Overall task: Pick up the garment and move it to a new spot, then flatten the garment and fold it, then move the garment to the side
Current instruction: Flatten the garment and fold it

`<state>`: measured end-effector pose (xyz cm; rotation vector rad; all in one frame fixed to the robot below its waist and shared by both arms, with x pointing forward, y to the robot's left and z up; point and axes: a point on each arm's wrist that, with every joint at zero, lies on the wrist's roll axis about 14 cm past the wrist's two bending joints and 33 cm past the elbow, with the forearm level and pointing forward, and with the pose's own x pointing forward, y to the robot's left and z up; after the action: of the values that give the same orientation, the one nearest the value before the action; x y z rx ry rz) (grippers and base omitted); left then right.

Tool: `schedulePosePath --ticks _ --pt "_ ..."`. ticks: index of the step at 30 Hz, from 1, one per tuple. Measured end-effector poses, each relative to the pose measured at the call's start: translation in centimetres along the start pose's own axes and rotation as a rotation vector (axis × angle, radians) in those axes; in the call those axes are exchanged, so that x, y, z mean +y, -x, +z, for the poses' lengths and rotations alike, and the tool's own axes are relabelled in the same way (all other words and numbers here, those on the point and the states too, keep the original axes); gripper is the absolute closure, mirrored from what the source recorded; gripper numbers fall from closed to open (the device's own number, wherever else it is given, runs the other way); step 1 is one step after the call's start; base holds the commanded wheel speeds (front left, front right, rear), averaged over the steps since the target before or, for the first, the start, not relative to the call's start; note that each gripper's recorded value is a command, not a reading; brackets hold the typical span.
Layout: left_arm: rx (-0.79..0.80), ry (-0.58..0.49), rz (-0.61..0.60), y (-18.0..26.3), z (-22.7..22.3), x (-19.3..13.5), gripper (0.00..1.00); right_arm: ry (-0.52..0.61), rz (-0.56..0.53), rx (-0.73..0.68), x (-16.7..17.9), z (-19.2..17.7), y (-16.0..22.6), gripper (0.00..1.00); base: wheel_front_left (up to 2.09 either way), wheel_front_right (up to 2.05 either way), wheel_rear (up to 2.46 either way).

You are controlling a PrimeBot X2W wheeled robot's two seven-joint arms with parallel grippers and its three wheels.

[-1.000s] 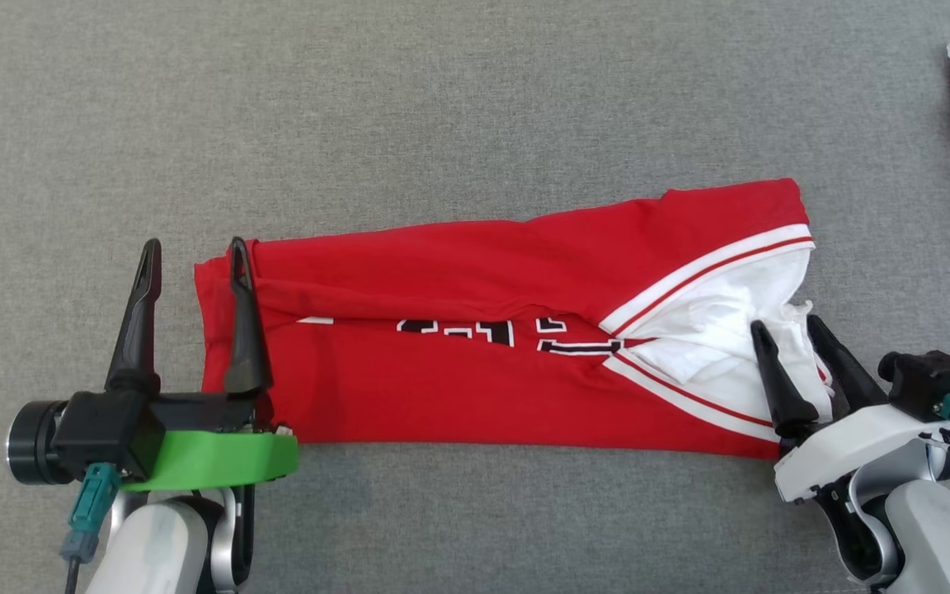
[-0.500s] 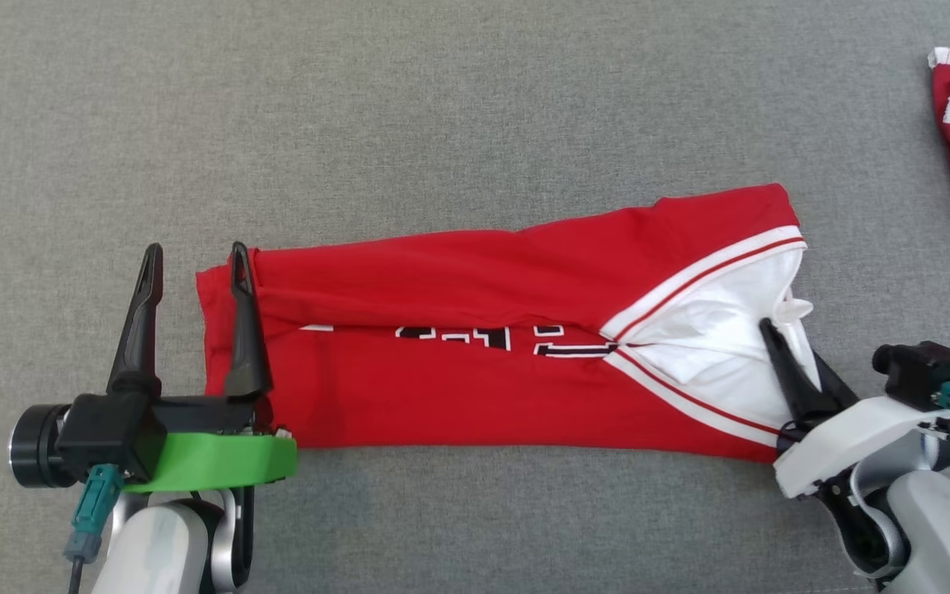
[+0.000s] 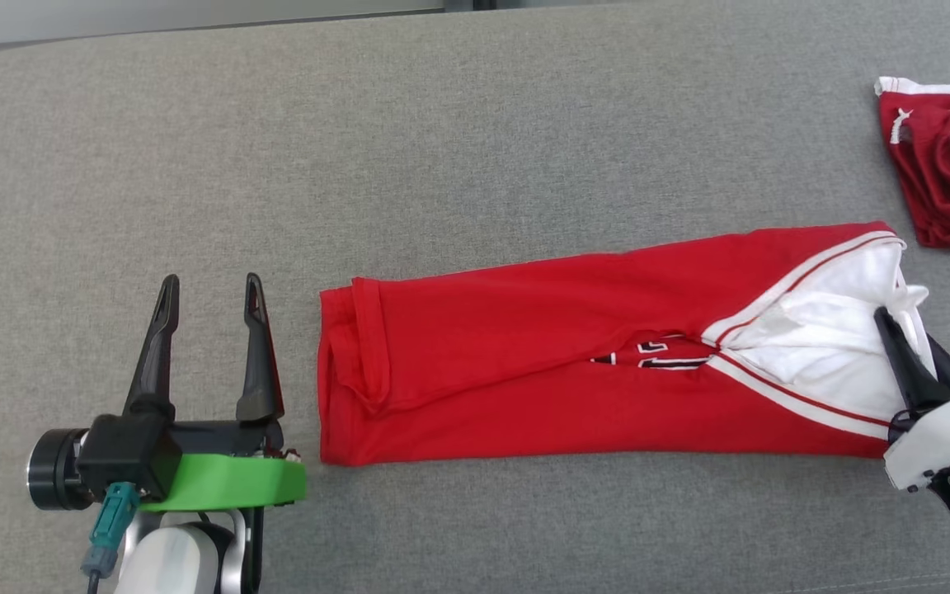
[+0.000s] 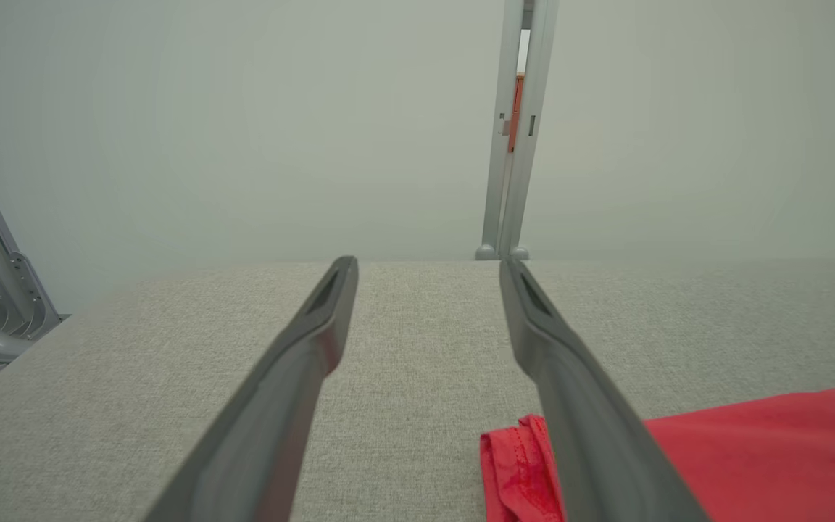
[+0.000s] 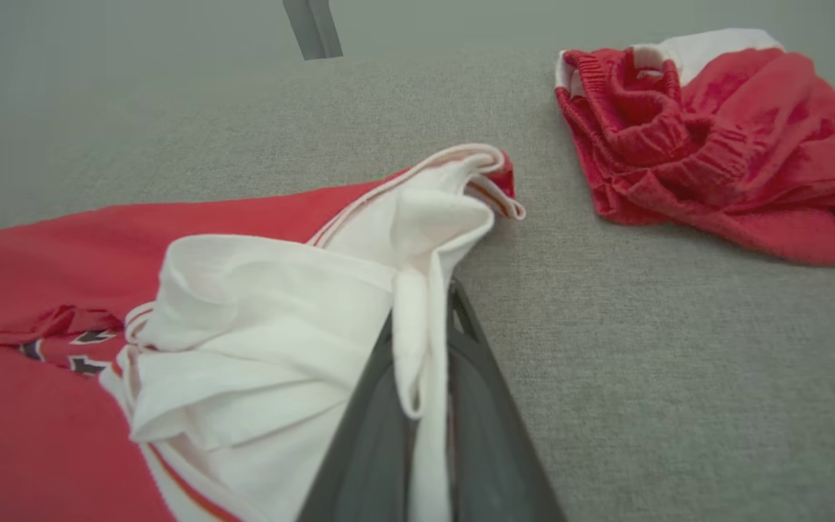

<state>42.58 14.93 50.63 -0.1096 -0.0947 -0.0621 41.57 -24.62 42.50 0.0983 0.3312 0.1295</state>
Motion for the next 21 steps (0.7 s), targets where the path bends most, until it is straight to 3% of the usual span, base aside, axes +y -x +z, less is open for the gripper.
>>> schedulePosePath --ticks 3,6,11,21 --pt "-0.008 0.005 -0.01 0.1 0.3 -0.4 0.0 0.06 0.068 -0.023 2.1 2.4 -0.3 1.0 0.0 0.0 0.0" --pt "-0.014 0.012 -0.022 0.3 0.6 -0.8 0.0 0.144 0.207 -0.061 7.3 5.8 -0.7 1.0 0.0 0.0 0.0" --pt "-0.013 0.014 -0.02 0.4 0.6 -0.8 0.0 0.167 0.442 -0.052 16.3 6.7 -1.1 1.0 0.0 0.0 0.0" --pt "-0.007 0.022 0.005 0.1 0.2 -0.1 0.0 -0.102 0.737 0.037 29.9 3.8 -1.7 1.0 0.0 0.0 0.0"
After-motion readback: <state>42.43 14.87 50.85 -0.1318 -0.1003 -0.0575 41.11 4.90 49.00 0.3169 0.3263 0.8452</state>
